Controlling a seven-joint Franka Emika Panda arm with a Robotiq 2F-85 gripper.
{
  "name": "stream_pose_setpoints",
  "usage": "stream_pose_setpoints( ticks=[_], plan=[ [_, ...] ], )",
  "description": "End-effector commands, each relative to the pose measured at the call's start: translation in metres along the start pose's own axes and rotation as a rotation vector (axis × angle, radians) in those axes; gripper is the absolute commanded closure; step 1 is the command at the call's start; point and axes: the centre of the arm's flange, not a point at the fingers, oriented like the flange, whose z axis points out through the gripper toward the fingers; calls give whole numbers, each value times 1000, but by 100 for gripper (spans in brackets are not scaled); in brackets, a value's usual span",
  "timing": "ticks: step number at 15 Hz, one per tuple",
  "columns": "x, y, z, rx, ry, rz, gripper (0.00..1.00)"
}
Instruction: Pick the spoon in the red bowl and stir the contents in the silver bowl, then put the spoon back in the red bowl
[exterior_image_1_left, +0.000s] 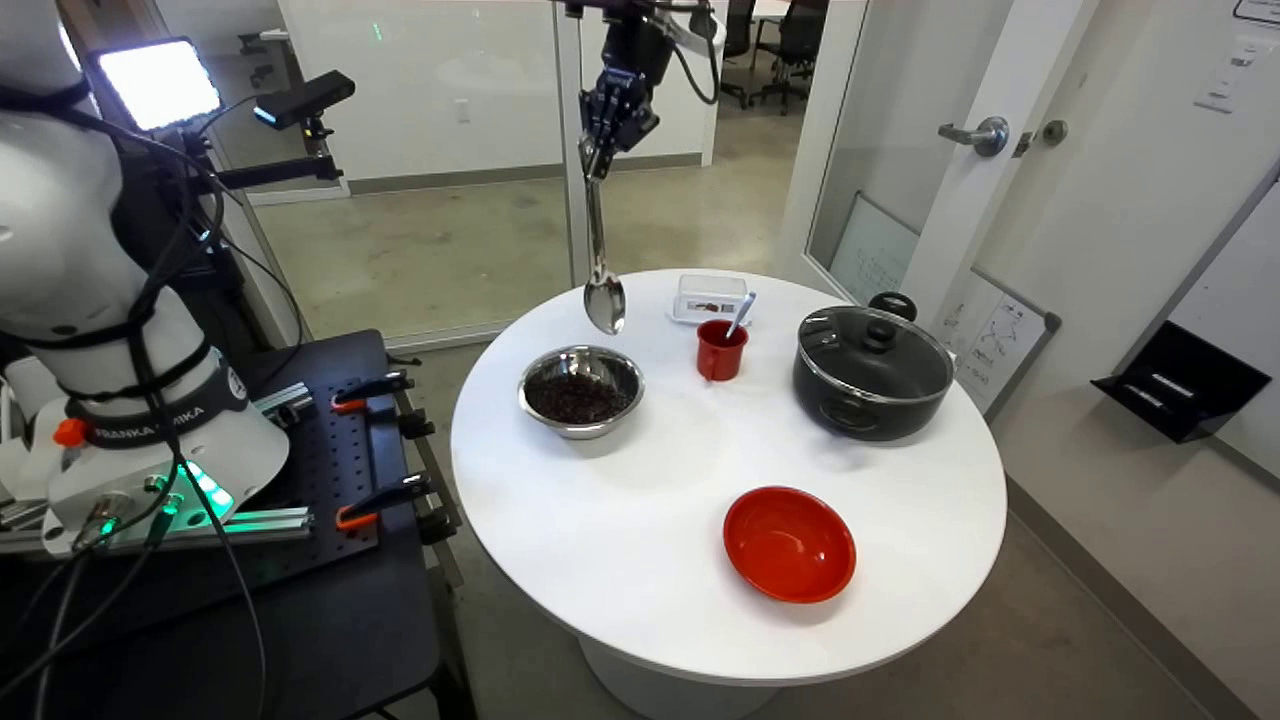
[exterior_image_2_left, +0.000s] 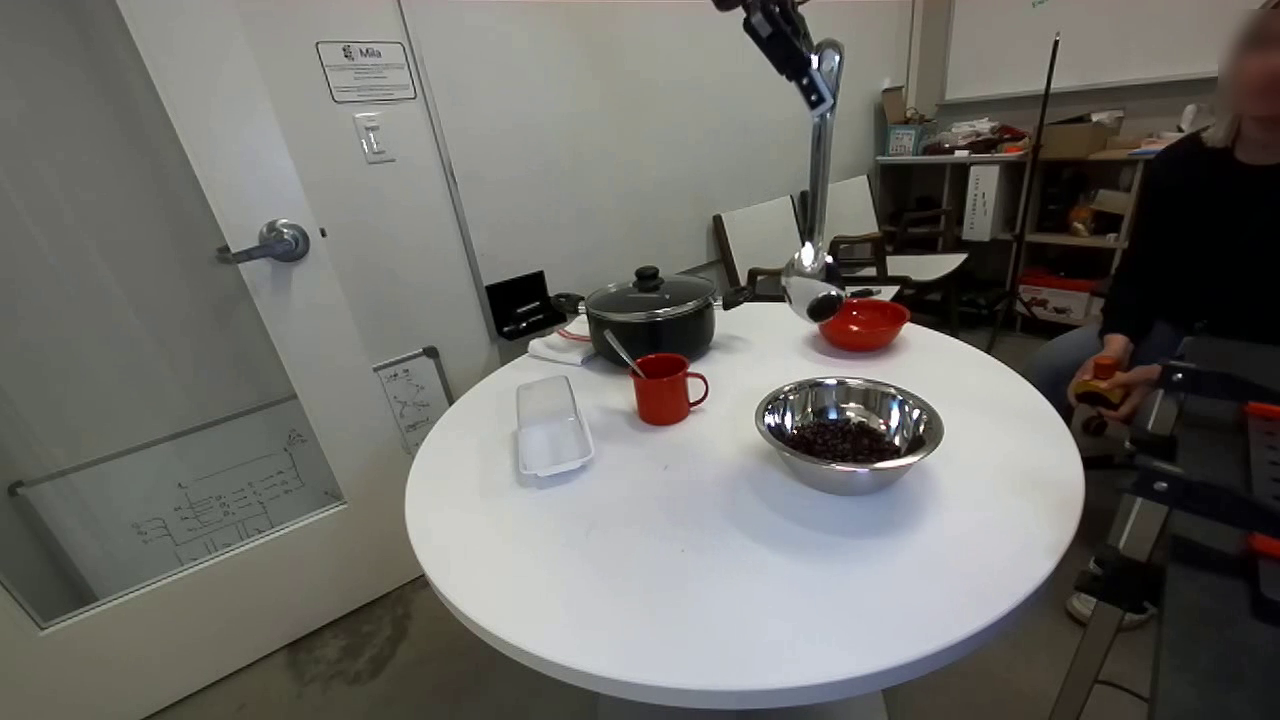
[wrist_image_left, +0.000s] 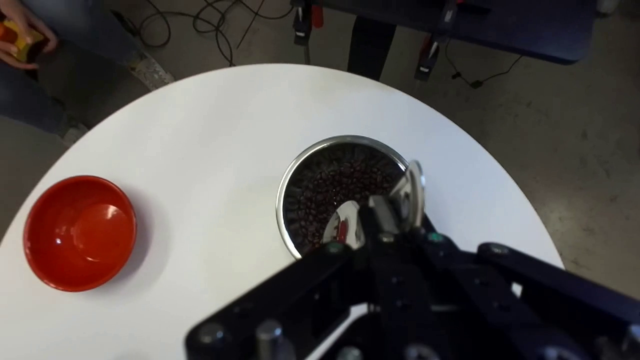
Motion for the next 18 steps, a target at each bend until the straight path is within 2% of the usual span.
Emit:
stream_pose_setpoints(
  ticks=[1, 3, 7, 12, 16, 18],
  plan=[
    [-9, 6, -19, -4, 55, 188, 99],
    [7, 13, -13, -14, 115, 285, 99],
    [50, 24, 22, -113, 172, 467, 99],
    [79, 31, 61, -242, 109, 688, 99],
    [79, 38, 64, -331, 65, 868, 99],
    [75, 43, 61, -344, 38, 921, 99]
  ],
)
